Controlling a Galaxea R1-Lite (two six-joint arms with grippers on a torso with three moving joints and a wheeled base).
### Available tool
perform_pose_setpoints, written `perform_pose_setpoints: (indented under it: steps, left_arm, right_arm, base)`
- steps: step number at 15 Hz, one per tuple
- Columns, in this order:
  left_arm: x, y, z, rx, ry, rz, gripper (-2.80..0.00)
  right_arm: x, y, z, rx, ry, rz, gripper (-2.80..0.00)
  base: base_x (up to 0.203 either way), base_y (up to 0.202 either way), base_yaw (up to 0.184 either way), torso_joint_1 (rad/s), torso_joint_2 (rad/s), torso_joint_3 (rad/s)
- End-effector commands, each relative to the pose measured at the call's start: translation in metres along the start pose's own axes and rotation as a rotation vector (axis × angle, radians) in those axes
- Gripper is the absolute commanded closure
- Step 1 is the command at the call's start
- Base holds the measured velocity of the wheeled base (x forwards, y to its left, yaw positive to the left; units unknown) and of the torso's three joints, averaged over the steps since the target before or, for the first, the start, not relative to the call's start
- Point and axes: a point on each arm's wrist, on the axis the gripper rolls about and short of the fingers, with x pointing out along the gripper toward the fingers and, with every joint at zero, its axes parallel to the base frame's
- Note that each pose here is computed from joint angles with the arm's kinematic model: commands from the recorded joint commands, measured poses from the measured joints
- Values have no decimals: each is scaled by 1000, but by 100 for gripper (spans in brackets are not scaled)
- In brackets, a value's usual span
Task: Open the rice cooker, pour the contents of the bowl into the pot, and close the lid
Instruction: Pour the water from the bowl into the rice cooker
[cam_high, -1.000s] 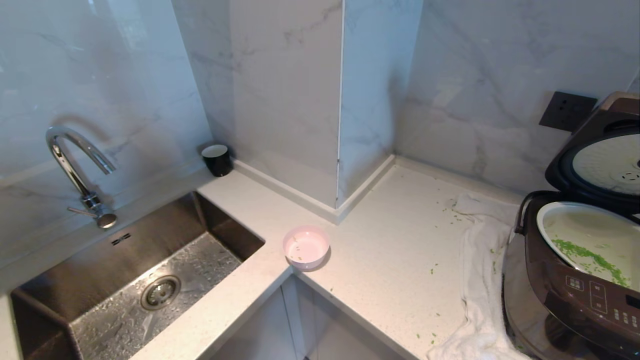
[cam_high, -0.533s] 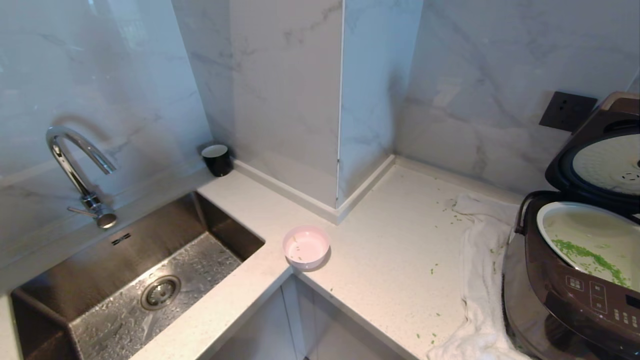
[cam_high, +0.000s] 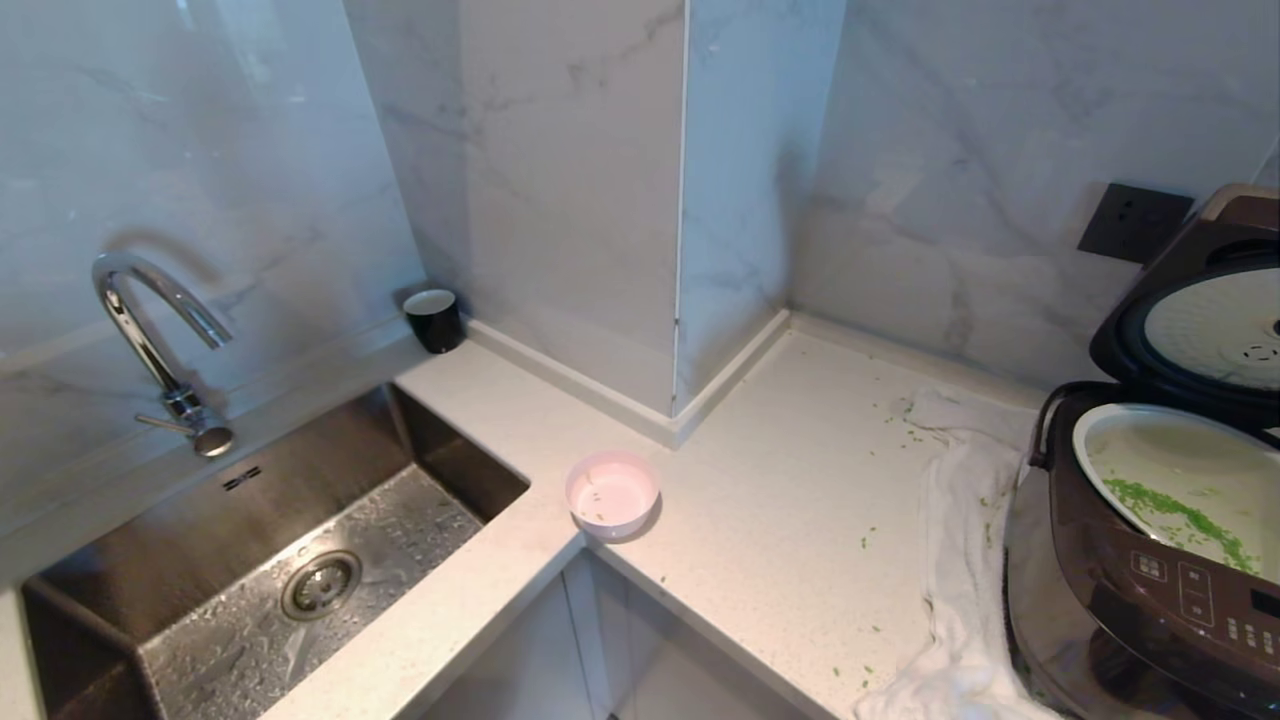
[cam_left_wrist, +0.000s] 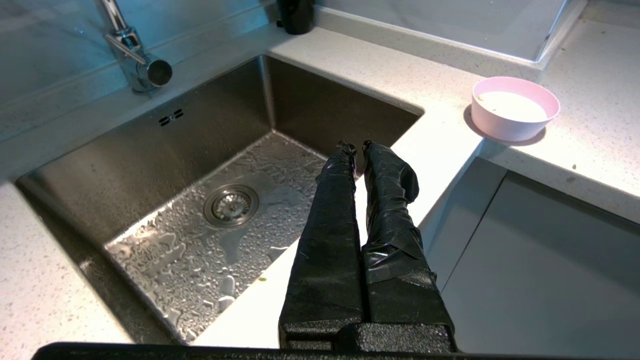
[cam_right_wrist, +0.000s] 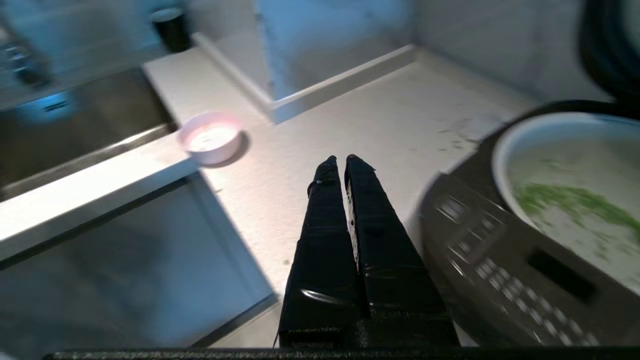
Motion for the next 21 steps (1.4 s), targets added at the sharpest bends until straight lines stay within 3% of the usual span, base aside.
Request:
perform_pose_setpoints:
  steps: [1, 4, 6, 8, 12, 16, 21]
  left_arm:
    - [1, 0, -2, 0, 12, 1, 0]
    - [1, 0, -2, 0, 12, 2, 0]
    - [1, 0, -2, 0, 10, 5, 0]
    - [1, 0, -2, -1, 10, 8, 0]
    - [1, 0, -2, -3, 10, 9, 0]
    - [1, 0, -2, -4, 12, 9, 0]
    - [1, 0, -3, -6, 15, 9, 0]
  right_arm:
    - [46, -13, 21, 61, 149, 91, 0]
    - [92, -3, 64, 113, 186, 364, 0]
    - [134, 20, 75, 147, 296, 492, 0]
    - [178, 46, 72, 147, 410, 489, 0]
    - [265, 81, 55, 124, 596, 379, 0]
    - [329, 97, 39, 120, 635, 280, 0]
    - [392, 116, -2, 185, 694, 262, 0]
  base:
    - [0, 0, 0, 0, 0, 0]
    - [0, 0, 0, 0, 0, 0]
    - [0, 0, 0, 0, 0, 0]
    - [0, 0, 0, 0, 0, 0]
    - [0, 0, 0, 0, 0, 0]
    - [0, 0, 0, 0, 0, 0]
    - [0, 0, 0, 0, 0, 0]
